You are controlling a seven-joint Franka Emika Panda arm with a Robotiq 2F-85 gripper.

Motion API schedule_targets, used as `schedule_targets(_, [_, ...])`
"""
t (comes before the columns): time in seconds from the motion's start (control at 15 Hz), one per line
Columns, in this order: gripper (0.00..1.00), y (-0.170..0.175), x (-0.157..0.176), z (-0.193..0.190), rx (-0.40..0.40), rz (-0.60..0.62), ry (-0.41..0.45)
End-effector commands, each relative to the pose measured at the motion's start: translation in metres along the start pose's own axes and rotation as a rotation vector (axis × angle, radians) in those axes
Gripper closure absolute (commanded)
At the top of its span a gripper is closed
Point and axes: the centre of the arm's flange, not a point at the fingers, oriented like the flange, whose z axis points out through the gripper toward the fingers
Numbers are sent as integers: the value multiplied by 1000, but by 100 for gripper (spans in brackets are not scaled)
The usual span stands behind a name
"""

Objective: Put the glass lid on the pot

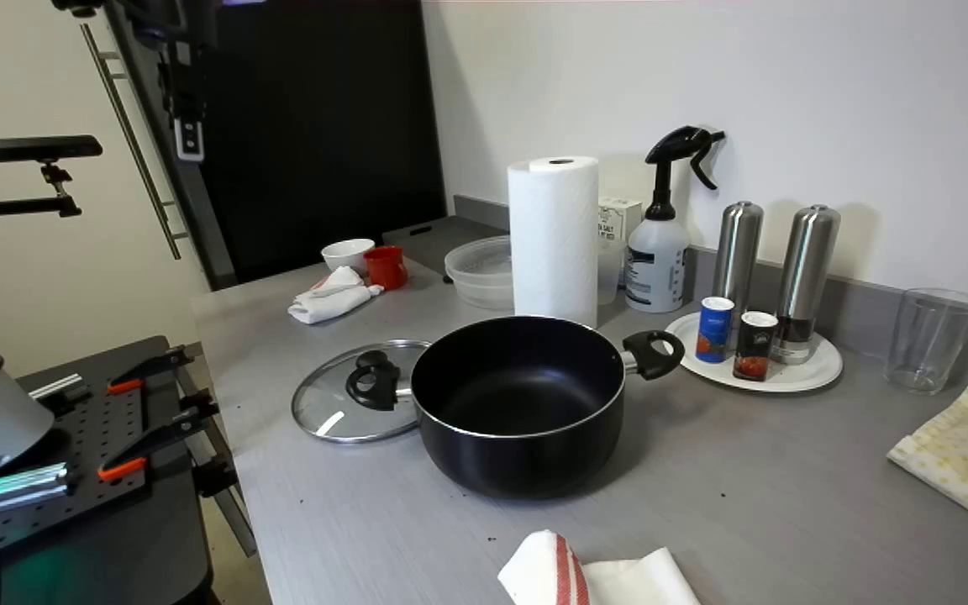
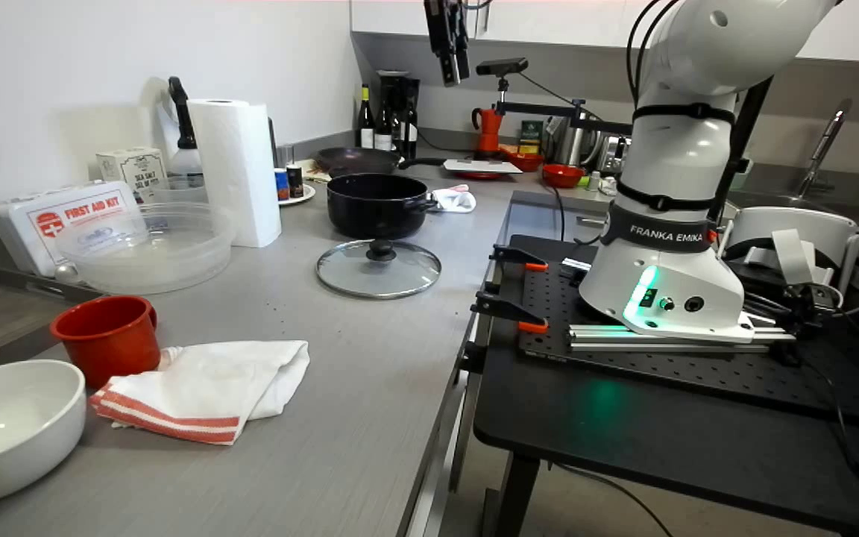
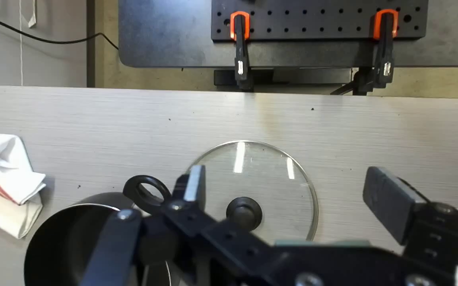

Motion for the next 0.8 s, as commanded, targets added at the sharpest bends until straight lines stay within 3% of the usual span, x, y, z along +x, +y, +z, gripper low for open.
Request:
schedule_targets(0.0, [0,14,35,19,12,-29,9])
schedule_targets(0.27, [0,23,64,49,60,-78,19])
schedule_targets(0.73, [0,37,108,104,62,-87,45])
